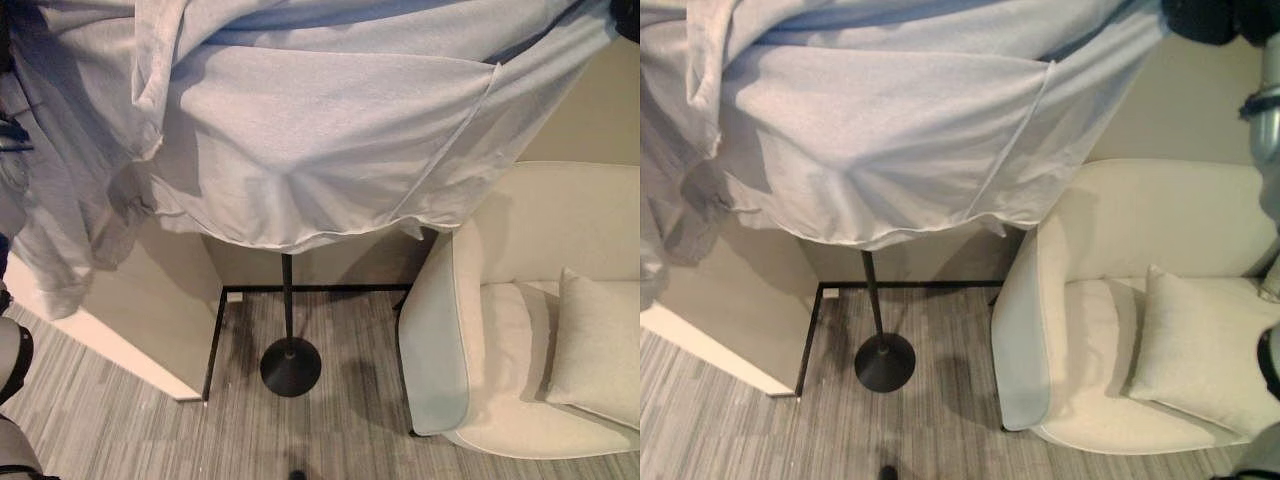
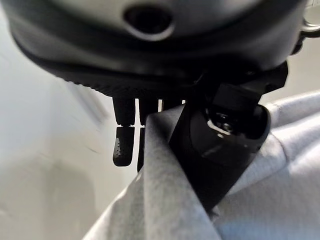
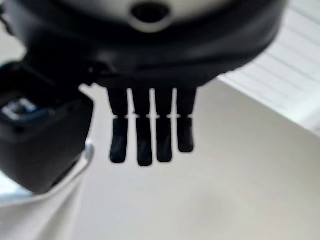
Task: Hang the clothes on the sofa on the clothes rack.
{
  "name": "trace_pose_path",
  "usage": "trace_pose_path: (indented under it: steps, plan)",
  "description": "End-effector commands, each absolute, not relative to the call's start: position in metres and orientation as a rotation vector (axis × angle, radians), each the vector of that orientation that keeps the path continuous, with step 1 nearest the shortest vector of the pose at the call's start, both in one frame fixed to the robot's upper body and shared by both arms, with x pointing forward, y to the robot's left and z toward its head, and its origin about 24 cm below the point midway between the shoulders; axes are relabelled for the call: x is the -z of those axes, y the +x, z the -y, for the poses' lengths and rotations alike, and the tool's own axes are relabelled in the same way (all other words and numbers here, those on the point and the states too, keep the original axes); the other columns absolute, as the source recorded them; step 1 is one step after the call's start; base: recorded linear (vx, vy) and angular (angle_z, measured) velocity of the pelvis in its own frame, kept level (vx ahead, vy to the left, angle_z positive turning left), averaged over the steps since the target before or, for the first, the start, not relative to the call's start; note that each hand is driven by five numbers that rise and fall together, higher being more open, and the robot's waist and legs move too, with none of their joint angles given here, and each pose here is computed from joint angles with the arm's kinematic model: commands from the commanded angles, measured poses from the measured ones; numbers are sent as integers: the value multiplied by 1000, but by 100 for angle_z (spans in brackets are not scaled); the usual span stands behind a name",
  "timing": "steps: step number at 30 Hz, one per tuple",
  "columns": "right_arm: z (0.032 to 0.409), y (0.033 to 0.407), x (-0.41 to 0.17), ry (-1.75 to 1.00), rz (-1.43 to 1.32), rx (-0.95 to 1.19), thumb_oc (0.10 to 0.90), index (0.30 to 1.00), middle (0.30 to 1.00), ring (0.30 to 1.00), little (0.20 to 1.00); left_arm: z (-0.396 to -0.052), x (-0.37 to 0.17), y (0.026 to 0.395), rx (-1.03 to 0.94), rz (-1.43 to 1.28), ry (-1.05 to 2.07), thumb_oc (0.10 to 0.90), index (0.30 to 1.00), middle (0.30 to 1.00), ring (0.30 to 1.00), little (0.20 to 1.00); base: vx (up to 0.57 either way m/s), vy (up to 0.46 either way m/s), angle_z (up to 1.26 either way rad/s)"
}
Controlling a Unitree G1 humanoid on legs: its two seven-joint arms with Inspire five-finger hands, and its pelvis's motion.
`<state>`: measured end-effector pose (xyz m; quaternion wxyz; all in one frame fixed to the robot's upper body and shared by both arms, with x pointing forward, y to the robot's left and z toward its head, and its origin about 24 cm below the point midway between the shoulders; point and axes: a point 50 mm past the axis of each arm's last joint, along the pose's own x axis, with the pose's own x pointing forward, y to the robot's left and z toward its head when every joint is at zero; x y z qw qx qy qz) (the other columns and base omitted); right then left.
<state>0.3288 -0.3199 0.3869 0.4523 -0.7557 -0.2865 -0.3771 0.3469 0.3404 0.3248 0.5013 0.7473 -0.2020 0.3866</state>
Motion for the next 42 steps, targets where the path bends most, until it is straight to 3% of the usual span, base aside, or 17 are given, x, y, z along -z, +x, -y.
trace_pose_path:
  steps: [1, 10, 16, 22, 25, 30, 32, 34, 35, 36, 37, 38, 39, 42]
  plan:
    - [376, 295, -405, -1755, 466, 1209, 400, 300, 300, 300, 300, -363, -356, 329, -1141, 429, 1697, 400, 300, 300, 300, 300, 191, -155, 12]
    - [369, 333, -353, -1891, 252, 951, 400, 300, 300, 300, 300, -370, -284, 350, -914, 139, 1731, 400, 300, 300, 300, 300, 133, -127, 31]
    - [372, 340, -317, -1824, 198, 872, 400, 300, 300, 300, 300, -368, -232, 354, -788, 24, 1733, 400, 300, 300, 300, 300, 34, -86, 6]
    - [331, 355, -258, -1627, 348, 647, 400, 300, 300, 300, 300, -367, -135, 338, -598, -204, 1721, 400, 300, 300, 300, 300, 49, -41, 1]
    - [283, 349, -232, -1437, 560, 516, 400, 300, 300, 300, 300, -352, -81, 322, -503, -239, 1647, 400, 300, 300, 300, 300, 67, -10, 1]
    - [253, 338, -203, -1199, 627, 453, 400, 300, 300, 300, 300, -334, -41, 308, -465, -280, 1533, 400, 300, 300, 300, 300, 47, 9, 1]
    - [236, 330, -183, -1080, 626, 401, 536, 505, 505, 505, 505, -312, -25, 304, -456, -244, 1428, 400, 300, 300, 300, 300, 43, 17, 5]
    - [223, 324, -161, -962, 587, 361, 605, 608, 608, 608, 608, -292, -16, 302, -482, -202, 1252, 400, 300, 300, 300, 300, 37, 16, 2]
    - [215, 322, -149, -889, 553, 337, 800, 900, 900, 900, 900, -279, -13, 302, -489, -171, 1155, 400, 300, 300, 300, 300, 0, 0, 0]
    - [208, 321, -136, -807, 510, 316, 800, 900, 900, 900, 900, -265, -14, 304, -498, -123, 1028, 400, 300, 300, 300, 300, 0, 0, 0]
    - [200, 319, -127, -719, 477, 291, 800, 900, 900, 900, 900, -252, -15, 305, -501, -90, 897, 483, 425, 425, 425, 425, 0, 0, 0]
    - [181, 315, -106, -508, 383, 223, 800, 900, 900, 900, 900, -223, -14, 306, -498, -79, 536, 800, 900, 900, 900, 900, 0, 0, 0]
    - [181, 315, -105, -508, 382, 223, 800, 900, 900, 900, 900, -224, -14, 306, -498, -80, 536, 800, 900, 900, 900, 900, 0, 0, 0]
    - [154, 305, -80, -199, 223, 49, 800, 900, 900, 900, 900, -187, -19, 306, -420, -81, -4, 800, 900, 900, 900, 900, 0, 0, 0]
